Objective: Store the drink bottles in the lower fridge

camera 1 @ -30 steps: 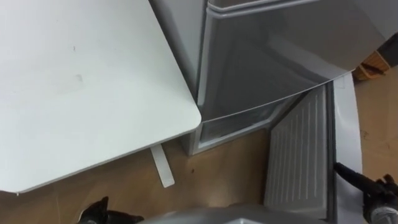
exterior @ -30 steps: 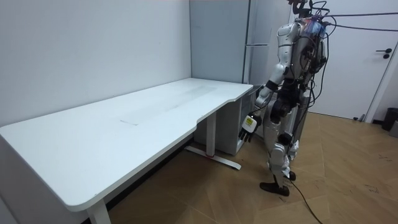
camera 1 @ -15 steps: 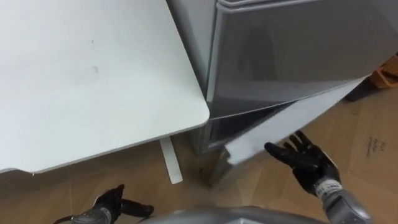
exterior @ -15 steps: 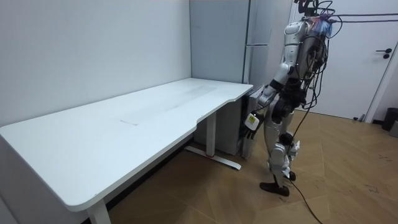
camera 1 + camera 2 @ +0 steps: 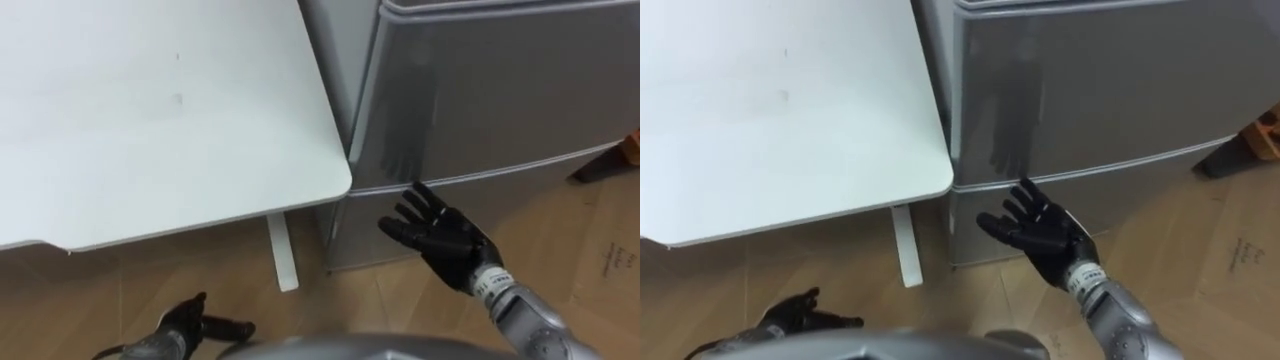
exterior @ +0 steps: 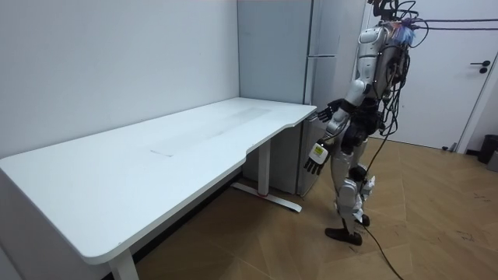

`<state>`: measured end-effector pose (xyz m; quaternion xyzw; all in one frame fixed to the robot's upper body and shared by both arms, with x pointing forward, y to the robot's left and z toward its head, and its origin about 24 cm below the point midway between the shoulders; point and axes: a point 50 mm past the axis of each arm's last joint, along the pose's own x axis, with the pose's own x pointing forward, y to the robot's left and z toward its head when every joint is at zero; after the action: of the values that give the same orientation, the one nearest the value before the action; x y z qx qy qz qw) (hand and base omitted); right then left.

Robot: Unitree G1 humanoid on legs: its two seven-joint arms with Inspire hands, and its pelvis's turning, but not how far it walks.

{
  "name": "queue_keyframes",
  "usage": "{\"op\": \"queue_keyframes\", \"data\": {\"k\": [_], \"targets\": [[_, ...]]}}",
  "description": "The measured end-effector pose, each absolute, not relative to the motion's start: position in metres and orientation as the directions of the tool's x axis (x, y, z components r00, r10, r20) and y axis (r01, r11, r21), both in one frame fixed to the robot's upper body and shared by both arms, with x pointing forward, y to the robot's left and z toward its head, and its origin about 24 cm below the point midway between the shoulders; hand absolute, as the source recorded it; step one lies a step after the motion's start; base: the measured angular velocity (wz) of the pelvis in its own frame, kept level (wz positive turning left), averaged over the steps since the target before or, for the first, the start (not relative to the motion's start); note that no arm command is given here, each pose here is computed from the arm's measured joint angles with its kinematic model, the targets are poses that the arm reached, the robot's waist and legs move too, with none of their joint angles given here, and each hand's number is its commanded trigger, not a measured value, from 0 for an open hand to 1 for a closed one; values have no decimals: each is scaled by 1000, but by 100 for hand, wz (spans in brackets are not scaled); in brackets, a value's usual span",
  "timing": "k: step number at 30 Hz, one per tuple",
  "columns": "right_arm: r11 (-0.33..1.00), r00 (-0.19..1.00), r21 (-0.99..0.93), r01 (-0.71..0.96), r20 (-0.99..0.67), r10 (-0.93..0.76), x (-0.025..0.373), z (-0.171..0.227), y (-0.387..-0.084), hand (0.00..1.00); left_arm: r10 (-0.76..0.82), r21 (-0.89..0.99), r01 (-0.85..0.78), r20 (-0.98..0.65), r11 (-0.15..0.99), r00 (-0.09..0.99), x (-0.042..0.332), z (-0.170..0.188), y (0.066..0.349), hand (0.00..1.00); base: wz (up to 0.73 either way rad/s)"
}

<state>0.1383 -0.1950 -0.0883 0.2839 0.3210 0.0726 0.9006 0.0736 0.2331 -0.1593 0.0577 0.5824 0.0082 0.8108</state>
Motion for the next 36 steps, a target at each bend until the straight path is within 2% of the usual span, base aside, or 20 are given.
{"op": "queue_keyframes", "data": {"k": [21,23,26,32,36], "targets": [[872,749,489,34,-590,302,131,-95,-210,0,81,82,-12,-944,997,320,69,-159,236,0,11],[900,714,434,32,-640,283,128,-104,-216,0,86,80,-33,-946,996,312,64,-159,239,0,24],[941,553,330,76,-799,236,103,-132,-227,0,89,72,-62,-942,995,323,66,-158,241,0,38],[970,326,218,109,-930,172,60,-156,-235,0,126,84,-147,-943,986,308,57,-160,245,0,23],[968,267,198,156,-952,151,47,-162,-234,0,147,93,-187,-944,978,297,54,-160,247,0,16]]}}
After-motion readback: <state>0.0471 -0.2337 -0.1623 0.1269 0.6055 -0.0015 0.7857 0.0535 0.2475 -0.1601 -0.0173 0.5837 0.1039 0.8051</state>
